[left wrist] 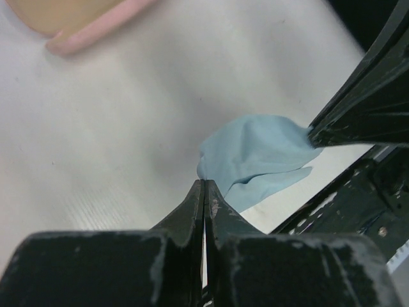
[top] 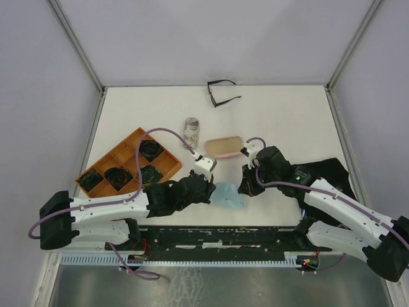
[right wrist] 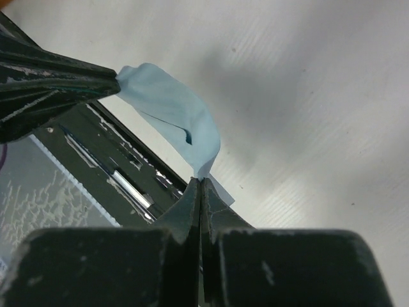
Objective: Organize the sunglasses
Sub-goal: Fold the glasses cleaning cloth at the center of the board.
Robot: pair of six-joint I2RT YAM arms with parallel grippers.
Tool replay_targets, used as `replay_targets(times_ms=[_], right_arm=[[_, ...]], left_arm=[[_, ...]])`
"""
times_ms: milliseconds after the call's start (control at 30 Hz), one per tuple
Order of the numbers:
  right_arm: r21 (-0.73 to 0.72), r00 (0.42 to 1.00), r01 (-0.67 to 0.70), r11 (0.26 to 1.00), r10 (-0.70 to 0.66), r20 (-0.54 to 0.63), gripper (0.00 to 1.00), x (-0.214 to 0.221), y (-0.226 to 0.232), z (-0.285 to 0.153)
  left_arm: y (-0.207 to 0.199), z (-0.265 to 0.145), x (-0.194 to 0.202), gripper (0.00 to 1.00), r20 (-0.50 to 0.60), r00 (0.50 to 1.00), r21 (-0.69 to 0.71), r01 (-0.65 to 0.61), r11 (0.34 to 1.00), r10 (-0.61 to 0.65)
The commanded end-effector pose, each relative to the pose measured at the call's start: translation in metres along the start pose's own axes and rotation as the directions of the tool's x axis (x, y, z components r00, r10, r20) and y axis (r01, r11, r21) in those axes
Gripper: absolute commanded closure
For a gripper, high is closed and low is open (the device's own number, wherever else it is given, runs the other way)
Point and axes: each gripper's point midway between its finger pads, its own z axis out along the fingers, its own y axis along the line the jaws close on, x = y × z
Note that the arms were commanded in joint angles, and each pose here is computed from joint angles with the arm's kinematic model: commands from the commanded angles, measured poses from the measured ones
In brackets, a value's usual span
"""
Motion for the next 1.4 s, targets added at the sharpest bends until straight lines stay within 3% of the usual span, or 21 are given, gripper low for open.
replay_targets(times_ms=[0, 200, 333, 433, 700, 967, 1167, 1367], right_arm=[[0.052, 0.999, -0.032, 0.998, 0.031, 0.025, 1.0, 0.006, -0.011, 0.002], [0.039, 0.982, 0.055, 0.998, -0.061, 0.177, 1.0, -0.01, -0.014, -0.001], [0.019, 0.94, 0.15, 0.989, -0.148, 0.308, 1.0, -0.033, -0.005, -0.013], [0.017, 0.921, 0.191, 0.982, -0.185, 0.343, 1.0, -0.042, 0.001, -0.022], [-0.068, 0.945, 0.213, 0.975, -0.188, 0.269, 1.0, -0.032, 0.019, -0.03], [-0.141, 0.992, 0.048, 0.989, -0.03, 0.122, 1.0, -0.011, 0.033, -0.04], [-0.016, 0.997, -0.059, 0.998, 0.058, -0.048, 1.0, 0.013, 0.008, -0.012], [0.131, 0.999, -0.046, 0.99, 0.042, 0.033, 1.0, -0.005, -0.027, 0.013]], left_arm=[[0.006, 0.0, 0.016, 0.97, 0.009, 0.997, -0.012, 0.081, 0.997, -0.081], [0.005, -0.004, 0.006, 0.97, 0.093, 0.99, 0.034, 0.101, 0.994, -0.104], [-0.003, -0.016, -0.025, 0.97, 0.204, 0.974, 0.099, 0.08, 0.992, -0.099], [-0.005, -0.027, -0.047, 0.97, 0.263, 0.96, 0.11, 0.065, 0.992, -0.092], [-0.009, -0.034, -0.048, 0.97, 0.23, 0.971, 0.126, 0.036, 0.991, -0.064], [-0.015, -0.035, -0.026, 0.97, 0.065, 0.994, 0.117, 0.086, 0.989, -0.094], [-0.006, -0.016, -0.016, 0.97, 0.032, 0.997, 0.021, 0.075, 0.997, -0.075], [0.013, 0.017, -0.004, 0.97, 0.089, 0.995, -0.06, 0.06, 0.996, -0.054]])
